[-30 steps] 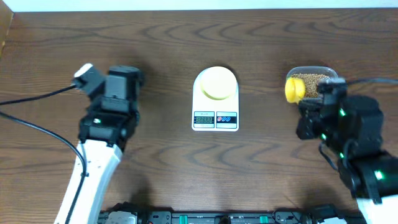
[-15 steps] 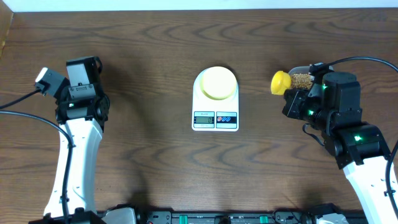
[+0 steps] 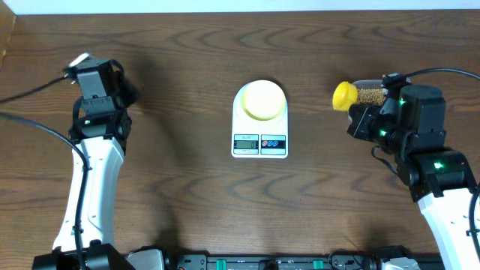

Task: Scoop item into bowl and weigh 50g on scale
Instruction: 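Pull the left gripper back left, away from the scale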

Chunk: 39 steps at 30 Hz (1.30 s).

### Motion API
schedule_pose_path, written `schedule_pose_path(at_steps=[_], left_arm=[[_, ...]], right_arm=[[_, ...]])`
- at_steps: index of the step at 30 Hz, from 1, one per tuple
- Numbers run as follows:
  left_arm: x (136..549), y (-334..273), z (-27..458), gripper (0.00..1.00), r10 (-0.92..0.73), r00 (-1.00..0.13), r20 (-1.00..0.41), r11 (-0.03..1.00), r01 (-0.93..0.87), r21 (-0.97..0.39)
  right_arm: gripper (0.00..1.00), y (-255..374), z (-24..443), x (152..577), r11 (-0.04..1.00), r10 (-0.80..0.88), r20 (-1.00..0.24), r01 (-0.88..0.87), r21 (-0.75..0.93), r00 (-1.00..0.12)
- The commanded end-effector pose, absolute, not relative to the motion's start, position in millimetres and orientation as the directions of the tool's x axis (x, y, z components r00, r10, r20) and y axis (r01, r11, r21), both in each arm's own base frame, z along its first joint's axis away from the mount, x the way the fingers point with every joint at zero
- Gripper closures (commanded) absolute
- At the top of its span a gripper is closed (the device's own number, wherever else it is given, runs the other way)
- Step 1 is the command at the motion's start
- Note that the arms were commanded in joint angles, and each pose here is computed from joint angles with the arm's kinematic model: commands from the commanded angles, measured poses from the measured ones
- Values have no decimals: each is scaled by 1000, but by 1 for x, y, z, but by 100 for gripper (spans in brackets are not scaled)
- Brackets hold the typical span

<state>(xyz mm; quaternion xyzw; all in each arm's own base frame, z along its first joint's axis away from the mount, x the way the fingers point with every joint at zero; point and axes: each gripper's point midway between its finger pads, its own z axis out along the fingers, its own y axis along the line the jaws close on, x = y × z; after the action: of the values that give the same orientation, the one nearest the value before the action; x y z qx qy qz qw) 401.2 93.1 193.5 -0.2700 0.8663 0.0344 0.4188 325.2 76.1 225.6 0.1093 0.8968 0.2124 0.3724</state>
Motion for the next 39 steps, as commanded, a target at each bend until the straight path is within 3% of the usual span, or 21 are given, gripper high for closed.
schedule_pose_path(at_steps=[1, 4, 8, 9, 11, 16, 18, 22, 27, 32, 35, 39], left_arm=[[425, 53, 254, 36, -159, -563, -811, 986, -133, -101], [428, 46, 290, 32, -106, -533, -839, 994, -66, -83], [428, 14, 316, 31, -94, -502, -860, 980, 107, -169], [425, -3, 318, 15, -96, -510, -855, 957, 190, -221], [421, -15, 319, 13, -106, -519, -848, 934, 241, -265], [406, -25, 303, 11, -156, -611, -776, 904, 228, -361], [375, -33, 277, 11, -188, -743, -642, 881, 161, -445], [322, -55, 260, 11, 79, -797, -599, 874, 344, -343], [267, -91, 269, 10, 380, -683, -624, 756, 617, -216], [253, -101, 266, 10, 478, -637, -605, 709, 686, -162], [250, -107, 265, 10, 446, -662, -603, 707, 674, -217], [238, -127, 259, 10, 611, -409, -678, 469, 877, -107]], right_arm=[[99, 74, 238, 329, 890, 349, -658, 16, 456, -668], [99, 74, 239, 330, 889, 350, -660, 14, 457, -665], [99, 76, 240, 330, 889, 346, -661, 6, 459, -665], [99, 81, 241, 328, 882, 340, -658, -14, 470, -672], [99, 90, 242, 325, 871, 329, -647, -43, 489, -688], [99, 109, 238, 309, 842, 293, -600, -97, 531, -744], [99, 108, 238, 300, 844, 286, -591, -93, 528, -755], [99, 104, 247, 281, 872, 191, -652, -179, 456, -734], [99, 93, 251, 270, 901, 167, -684, -171, 398, -711], [99, 74, 234, 264, 947, 131, -661, -103, 303, -738], [99, 61, 229, 264, 967, 134, -660, -48, 249, -739], [99, 56, 228, 264, 978, 87, -672, -65, 198, -735]])
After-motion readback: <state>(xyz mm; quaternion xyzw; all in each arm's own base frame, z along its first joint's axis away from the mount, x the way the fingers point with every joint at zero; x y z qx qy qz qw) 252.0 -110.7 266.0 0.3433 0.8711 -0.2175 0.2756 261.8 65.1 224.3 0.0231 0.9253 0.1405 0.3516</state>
